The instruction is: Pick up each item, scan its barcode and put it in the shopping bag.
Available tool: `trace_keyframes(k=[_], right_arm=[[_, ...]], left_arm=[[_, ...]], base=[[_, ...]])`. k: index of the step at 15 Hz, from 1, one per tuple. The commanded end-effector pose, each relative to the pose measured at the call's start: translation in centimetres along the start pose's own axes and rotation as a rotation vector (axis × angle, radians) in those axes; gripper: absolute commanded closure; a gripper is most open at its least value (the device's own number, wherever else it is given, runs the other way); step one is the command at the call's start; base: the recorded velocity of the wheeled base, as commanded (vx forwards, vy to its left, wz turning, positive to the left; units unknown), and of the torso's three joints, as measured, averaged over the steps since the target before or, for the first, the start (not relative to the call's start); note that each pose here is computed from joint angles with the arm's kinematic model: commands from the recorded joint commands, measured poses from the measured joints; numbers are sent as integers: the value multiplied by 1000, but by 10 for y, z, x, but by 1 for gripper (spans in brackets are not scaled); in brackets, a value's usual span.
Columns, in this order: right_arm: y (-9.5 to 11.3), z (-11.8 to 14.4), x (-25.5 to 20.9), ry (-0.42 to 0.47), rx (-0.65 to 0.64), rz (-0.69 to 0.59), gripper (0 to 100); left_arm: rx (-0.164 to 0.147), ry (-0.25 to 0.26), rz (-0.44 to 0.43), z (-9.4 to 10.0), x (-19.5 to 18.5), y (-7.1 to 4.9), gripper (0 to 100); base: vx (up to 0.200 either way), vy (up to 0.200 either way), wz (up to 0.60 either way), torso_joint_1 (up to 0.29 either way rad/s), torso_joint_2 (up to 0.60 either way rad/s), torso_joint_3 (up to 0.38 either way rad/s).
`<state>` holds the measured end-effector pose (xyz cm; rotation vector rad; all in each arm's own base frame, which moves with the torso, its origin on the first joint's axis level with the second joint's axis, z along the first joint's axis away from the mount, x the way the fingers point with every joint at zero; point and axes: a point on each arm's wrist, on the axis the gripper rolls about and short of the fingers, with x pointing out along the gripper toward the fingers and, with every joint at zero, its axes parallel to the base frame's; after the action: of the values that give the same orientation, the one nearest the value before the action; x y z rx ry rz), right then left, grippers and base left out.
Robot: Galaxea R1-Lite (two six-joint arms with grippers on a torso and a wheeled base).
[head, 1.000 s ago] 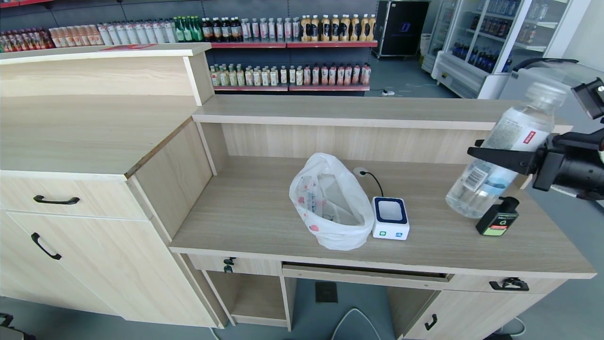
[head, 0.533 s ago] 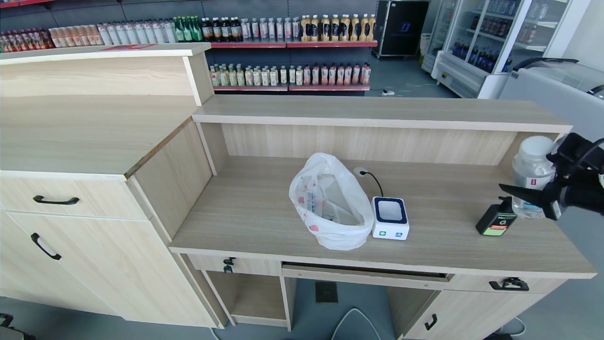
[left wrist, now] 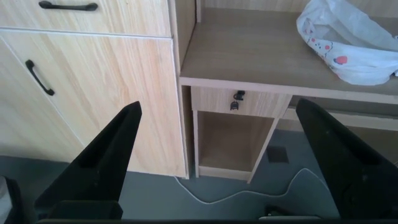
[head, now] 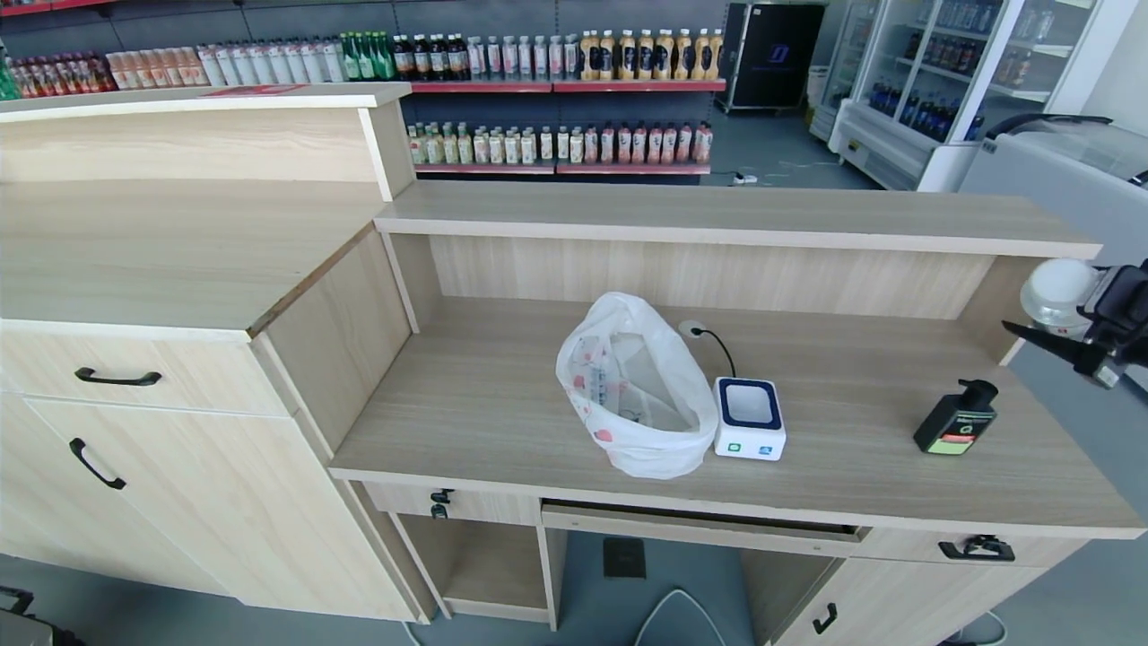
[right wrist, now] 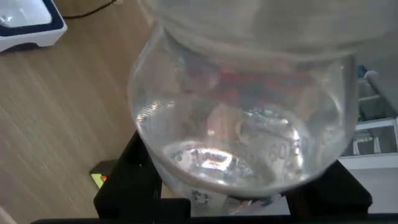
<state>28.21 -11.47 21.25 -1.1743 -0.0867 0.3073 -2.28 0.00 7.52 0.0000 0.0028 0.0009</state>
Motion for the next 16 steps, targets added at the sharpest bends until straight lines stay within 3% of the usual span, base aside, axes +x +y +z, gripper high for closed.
trace_keyframes(k=[1, 3, 9, 16], right_arm=[[13, -9, 23, -55, -17, 12, 100], [23, -11, 40, -133, -51, 0, 100], [61, -22, 74, -302, -65, 81, 100], [97, -46, 80, -379, -97, 164, 100]], left_arm=[[0, 0, 1, 0, 0, 0, 0], [0, 0, 1, 0, 0, 0, 0], [0, 0, 1, 0, 0, 0, 0], [0, 0, 1, 0, 0, 0, 0]], base=[[0, 0, 600, 2, -2, 2], [0, 0, 600, 12, 5, -5], [0, 0, 0, 0, 0, 0], [0, 0, 0, 0, 0, 0]])
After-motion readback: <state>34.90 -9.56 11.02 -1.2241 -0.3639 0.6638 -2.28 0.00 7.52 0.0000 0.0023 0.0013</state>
